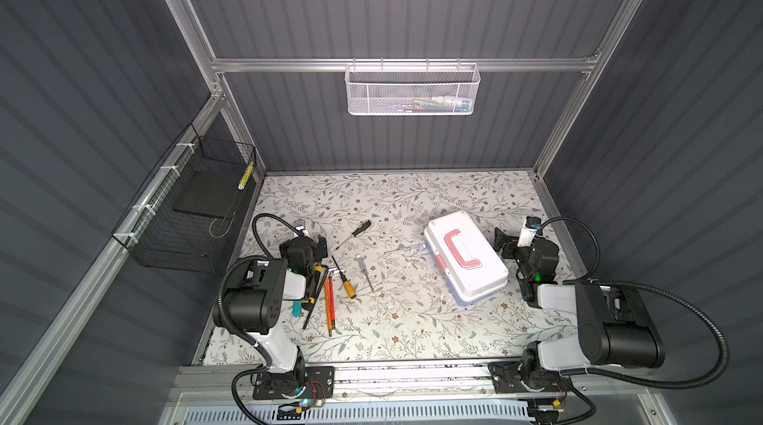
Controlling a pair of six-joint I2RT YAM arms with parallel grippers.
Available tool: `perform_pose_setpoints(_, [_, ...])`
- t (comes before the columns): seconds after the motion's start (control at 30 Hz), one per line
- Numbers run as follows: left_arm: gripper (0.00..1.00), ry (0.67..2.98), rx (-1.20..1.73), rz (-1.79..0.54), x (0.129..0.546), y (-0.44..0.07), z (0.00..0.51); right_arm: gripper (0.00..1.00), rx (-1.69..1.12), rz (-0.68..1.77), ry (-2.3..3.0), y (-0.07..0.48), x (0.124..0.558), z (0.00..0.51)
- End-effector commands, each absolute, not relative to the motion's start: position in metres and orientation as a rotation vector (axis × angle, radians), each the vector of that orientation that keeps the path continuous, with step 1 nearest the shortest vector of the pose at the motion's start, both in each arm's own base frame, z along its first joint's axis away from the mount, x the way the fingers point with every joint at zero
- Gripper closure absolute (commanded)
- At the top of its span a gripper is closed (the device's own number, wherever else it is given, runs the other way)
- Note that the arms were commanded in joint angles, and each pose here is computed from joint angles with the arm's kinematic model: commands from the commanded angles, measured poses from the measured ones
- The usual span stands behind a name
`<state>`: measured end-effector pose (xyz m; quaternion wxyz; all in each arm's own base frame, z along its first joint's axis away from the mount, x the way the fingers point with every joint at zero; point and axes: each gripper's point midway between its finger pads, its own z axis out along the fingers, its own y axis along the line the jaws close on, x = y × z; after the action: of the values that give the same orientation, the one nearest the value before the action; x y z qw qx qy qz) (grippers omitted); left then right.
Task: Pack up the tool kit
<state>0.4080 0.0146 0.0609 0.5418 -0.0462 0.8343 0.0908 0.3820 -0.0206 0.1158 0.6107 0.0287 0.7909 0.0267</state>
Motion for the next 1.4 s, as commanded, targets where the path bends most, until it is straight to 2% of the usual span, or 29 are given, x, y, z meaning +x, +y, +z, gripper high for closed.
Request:
perform_pose_setpoints(0.0, [0.00, 1.960, -0.114, 0.197, 0.414, 0.012, 0.066, 0.01, 0.072, 0.067, 1.818, -0.020, 0.387, 0.120])
perform_pose_setpoints(0.2, [0.01, 1.952, -0.114, 0.197, 0.413, 0.012, 0.068, 0.01, 0.078, 0.061, 1.814, -0.021, 0.387, 0.121])
perform_pose_setpoints(0.4, [0.00, 2.009, -0.143, 0.234, 0.420, 0.017, 0.101, 0.01, 0.134, 0.017, 1.848, -0.030, 0.389, 0.139])
perform_pose_setpoints(0.53, [0.01, 2.069, -0.215, 0.100, 0.418, 0.005, 0.133, 0.02, 0.176, 0.040, 1.996, -0.021, 0.389, 0.164])
perform_pose_setpoints(0.73, [0.01, 2.076, -0.248, -0.297, 0.384, -0.043, 0.167, 0.02, 0.030, 0.157, 2.339, 0.039, 0.353, 0.194])
perform_pose_setpoints(0.93, [0.01, 2.156, -0.150, -0.508, 0.346, -0.096, 0.172, 0.04, -0.251, 0.359, 2.536, 0.120, 0.305, 0.211])
perform_pose_setpoints(1.1, [0.01, 2.193, -0.094, -0.571, 0.329, -0.116, 0.172, 0.07, -0.383, 0.511, 2.641, 0.158, 0.275, 0.208])
perform_pose_setpoints(1.37, [0.00, 2.212, -0.048, -0.633, 0.319, -0.125, 0.168, 0.08, -0.458, 0.566, 2.749, 0.175, 0.252, 0.185])
